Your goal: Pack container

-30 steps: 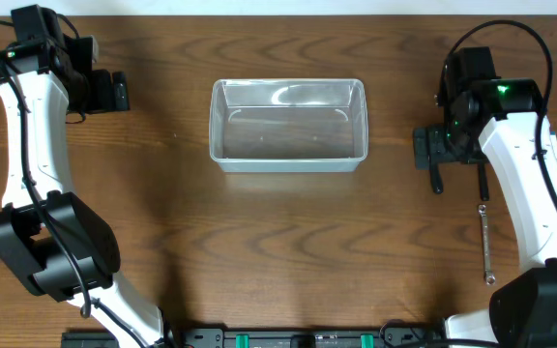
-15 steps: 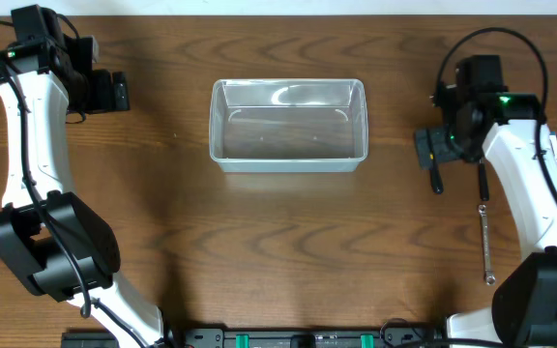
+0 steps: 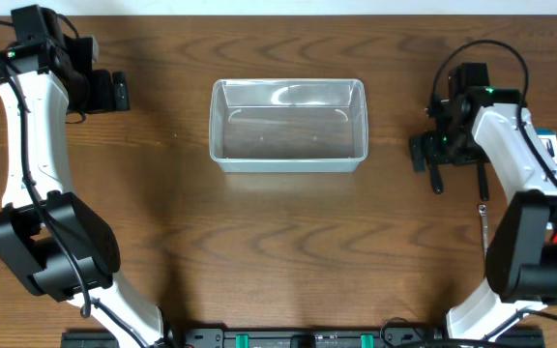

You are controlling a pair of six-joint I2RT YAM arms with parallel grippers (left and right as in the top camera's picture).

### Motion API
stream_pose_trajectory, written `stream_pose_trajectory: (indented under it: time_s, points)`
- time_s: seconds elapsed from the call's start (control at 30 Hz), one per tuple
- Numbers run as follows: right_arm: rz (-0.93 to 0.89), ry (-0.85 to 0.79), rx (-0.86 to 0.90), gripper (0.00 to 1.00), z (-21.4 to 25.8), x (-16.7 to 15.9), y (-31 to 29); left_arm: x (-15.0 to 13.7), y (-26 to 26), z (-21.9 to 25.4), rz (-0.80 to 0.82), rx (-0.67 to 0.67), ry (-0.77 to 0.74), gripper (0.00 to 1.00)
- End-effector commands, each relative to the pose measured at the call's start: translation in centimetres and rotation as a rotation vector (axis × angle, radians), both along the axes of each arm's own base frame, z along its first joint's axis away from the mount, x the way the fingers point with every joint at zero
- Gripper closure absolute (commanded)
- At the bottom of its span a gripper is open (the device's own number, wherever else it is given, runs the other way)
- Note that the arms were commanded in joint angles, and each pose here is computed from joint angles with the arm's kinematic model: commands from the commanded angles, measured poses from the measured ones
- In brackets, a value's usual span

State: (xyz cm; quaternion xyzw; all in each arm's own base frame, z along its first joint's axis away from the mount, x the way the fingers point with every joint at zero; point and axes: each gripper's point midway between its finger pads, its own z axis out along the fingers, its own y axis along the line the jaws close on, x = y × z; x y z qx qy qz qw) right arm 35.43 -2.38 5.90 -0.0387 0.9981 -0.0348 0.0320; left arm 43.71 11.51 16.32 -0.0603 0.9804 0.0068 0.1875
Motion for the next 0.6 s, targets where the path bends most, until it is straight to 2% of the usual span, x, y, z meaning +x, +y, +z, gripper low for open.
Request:
stream_pose_trajectory:
  time_s: [0.0,0.57]
  points:
    - [-0.019,0.010,0.019,0.01,-0.4,-0.1,0.4,-0.3,0.2,-0.6,-0.002,0.009,0.021,0.02]
    - [-0.021,0.054,0.020,0.01,-2.3,-0.1,0.4,-0.3,0.2,-0.6,-0.002,0.009,0.021,0.02]
